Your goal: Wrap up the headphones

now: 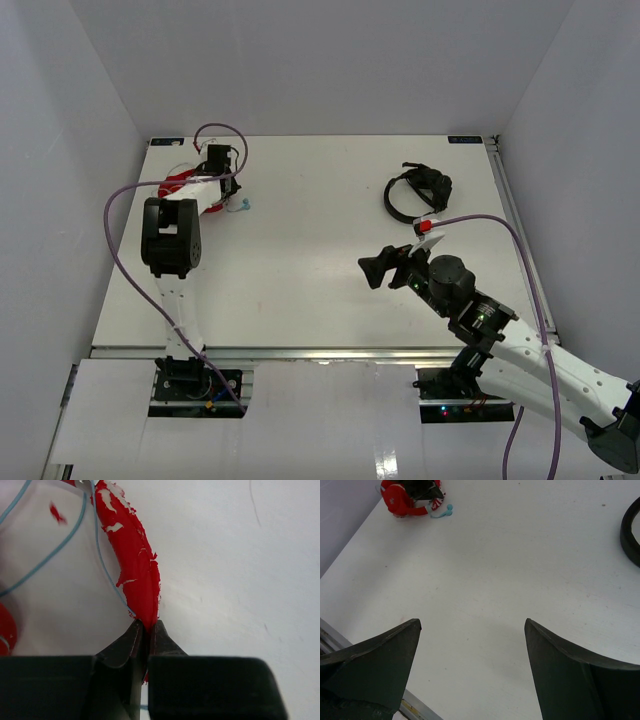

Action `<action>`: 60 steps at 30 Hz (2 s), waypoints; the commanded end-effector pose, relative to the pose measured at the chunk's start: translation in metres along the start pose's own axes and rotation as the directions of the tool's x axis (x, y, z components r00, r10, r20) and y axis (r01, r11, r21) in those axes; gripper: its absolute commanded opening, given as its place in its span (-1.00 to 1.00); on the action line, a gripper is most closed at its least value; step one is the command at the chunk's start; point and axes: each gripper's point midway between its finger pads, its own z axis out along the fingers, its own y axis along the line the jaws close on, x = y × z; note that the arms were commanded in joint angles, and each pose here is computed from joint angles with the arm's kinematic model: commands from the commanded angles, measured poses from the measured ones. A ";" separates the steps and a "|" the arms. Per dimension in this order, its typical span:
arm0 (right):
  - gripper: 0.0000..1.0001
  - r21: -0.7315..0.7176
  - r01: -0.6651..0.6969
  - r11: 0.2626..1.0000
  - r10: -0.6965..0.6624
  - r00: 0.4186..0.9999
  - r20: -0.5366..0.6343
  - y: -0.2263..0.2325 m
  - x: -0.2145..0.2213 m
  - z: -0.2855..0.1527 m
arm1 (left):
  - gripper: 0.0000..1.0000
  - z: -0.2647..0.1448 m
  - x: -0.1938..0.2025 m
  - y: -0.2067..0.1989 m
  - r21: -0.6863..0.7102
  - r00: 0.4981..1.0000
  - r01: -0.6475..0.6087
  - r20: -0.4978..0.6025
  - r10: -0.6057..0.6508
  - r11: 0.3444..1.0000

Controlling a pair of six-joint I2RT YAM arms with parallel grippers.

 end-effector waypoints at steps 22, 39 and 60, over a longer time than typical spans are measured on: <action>0.83 0.050 0.006 0.999 -0.011 0.996 0.086 -0.004 -0.029 -0.003 | -1.00 -0.284 0.155 -0.178 0.323 0.958 0.286 -0.062 -0.281 0.902; 0.85 0.116 0.043 0.992 -0.051 0.996 0.066 -0.019 -0.015 0.007 | -1.00 -0.215 0.174 -0.197 0.164 0.978 0.206 -0.013 -0.207 0.965; 0.85 0.053 0.029 0.998 -0.034 0.994 0.104 -0.009 -0.023 -0.002 | 0.96 -0.272 0.064 -0.235 0.524 0.896 -0.441 0.215 0.388 0.729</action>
